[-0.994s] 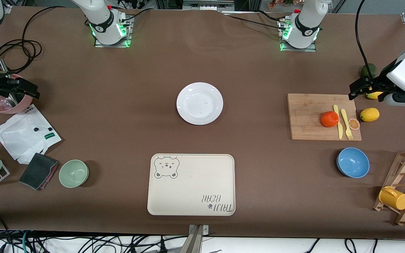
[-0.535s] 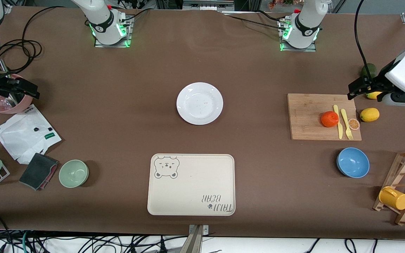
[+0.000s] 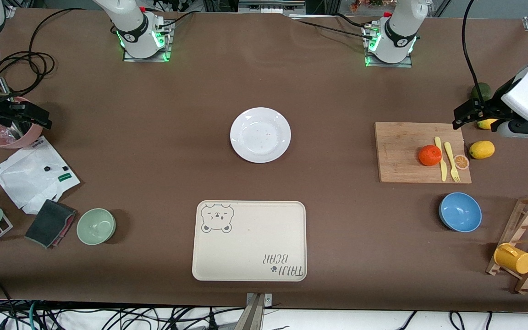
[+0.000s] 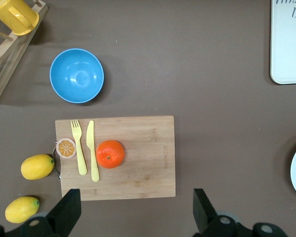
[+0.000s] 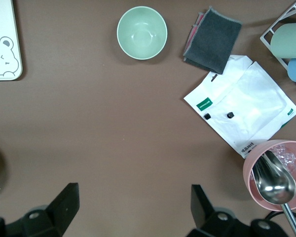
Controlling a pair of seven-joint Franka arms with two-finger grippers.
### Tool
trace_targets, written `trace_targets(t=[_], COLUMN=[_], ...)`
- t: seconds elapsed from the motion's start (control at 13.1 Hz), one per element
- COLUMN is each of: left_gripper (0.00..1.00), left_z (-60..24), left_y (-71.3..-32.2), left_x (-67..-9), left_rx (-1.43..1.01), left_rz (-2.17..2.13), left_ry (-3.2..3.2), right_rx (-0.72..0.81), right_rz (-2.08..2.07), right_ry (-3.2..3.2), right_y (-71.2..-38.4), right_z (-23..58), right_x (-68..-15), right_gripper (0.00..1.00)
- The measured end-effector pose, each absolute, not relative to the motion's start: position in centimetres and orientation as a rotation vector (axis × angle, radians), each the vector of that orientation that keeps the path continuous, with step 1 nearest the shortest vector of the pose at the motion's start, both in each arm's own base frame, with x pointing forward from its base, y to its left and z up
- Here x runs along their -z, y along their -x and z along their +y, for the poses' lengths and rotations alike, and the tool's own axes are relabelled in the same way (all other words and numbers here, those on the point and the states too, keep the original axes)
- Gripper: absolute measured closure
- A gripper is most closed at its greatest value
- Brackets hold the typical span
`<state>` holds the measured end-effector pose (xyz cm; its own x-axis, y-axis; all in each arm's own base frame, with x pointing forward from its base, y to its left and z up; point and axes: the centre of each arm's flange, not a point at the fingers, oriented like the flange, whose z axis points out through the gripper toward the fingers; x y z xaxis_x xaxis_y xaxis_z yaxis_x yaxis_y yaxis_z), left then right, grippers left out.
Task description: Place orange and plate with both arms
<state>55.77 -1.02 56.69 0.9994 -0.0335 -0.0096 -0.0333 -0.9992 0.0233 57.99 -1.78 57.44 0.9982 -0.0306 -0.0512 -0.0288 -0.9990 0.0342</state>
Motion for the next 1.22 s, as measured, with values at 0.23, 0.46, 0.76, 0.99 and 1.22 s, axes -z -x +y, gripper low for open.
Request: trace_targets(t=[0.23,0.46,0.76,0.99,1.22], left_gripper=[0.00,0.00,0.00,0.00,0.00], left_z=[-1.0,-1.2,-1.0,-0.8,-0.2], left_y=[-55.8,-55.8,-56.2,-56.5,-56.8], left_x=[-56.7,-56.5,-55.5,-54.6,-53.9], left_rx=[0.017,0.024,0.055,0.081,0.101], left_rz=[-0.052,-0.056,-0.050,-0.045,-0.028], left_ry=[-3.118,-3.118,-3.117,-3.117,-3.116], right_rx=[0.080,0.080,0.083,0.086,0.086], right_rz=[-0.046,-0.046,-0.046,-0.046,-0.046], right_ry=[-3.107,-3.107,-3.107,-3.107,-3.107], right_y=[-58.0,-58.0,-58.0,-58.0,-58.0], right_z=[-1.8,-1.8,-1.8,-1.8,-1.8], right_x=[-57.4,-57.4,-57.4,-57.4,-57.4], right_gripper=[0.00,0.00,0.00,0.00,0.00])
